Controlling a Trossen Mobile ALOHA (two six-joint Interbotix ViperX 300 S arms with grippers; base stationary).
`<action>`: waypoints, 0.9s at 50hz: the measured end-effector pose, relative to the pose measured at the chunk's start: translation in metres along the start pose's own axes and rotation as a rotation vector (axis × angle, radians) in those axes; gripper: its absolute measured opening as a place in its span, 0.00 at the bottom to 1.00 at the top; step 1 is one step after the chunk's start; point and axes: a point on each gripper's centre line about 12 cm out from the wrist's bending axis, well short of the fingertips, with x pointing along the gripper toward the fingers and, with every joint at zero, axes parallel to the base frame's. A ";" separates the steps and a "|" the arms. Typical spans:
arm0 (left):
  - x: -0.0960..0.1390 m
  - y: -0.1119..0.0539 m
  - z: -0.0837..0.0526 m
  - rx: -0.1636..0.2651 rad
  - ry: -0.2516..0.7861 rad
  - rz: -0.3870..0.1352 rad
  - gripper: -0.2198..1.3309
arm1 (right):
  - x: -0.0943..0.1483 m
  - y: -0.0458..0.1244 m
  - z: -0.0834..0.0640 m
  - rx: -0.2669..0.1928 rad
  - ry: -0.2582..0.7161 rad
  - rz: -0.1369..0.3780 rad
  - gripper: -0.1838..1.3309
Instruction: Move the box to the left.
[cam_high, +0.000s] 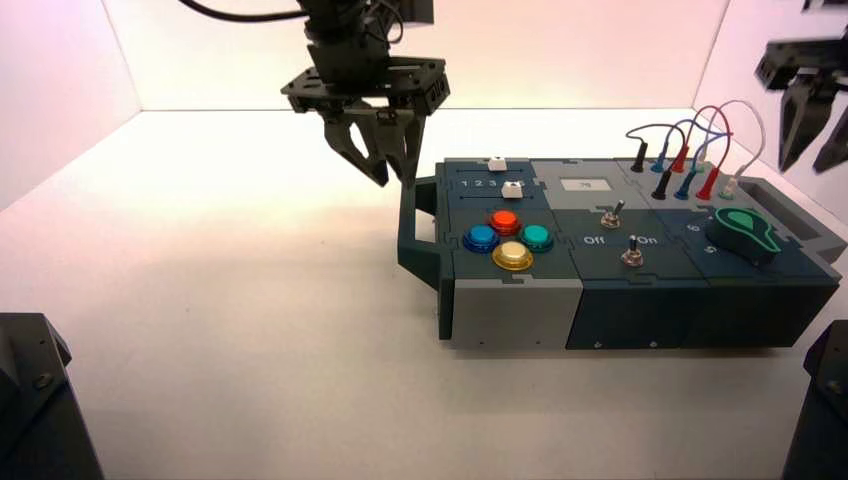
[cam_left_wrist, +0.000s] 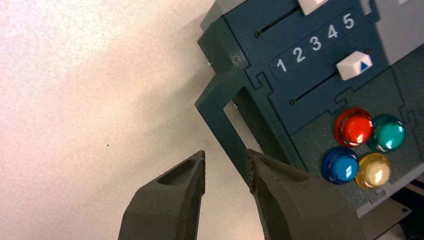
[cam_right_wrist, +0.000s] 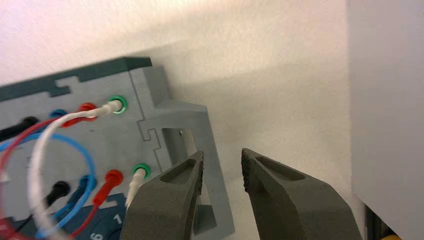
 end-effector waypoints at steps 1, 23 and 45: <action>0.001 0.000 0.001 0.000 0.001 0.000 0.72 | 0.002 0.000 0.000 -0.003 0.006 0.000 0.68; 0.008 -0.009 0.016 0.017 -0.001 -0.010 0.72 | 0.028 0.007 0.004 -0.027 0.088 0.024 0.68; 0.019 -0.015 0.019 0.030 0.026 -0.011 0.72 | 0.033 0.018 0.005 -0.074 0.101 0.026 0.68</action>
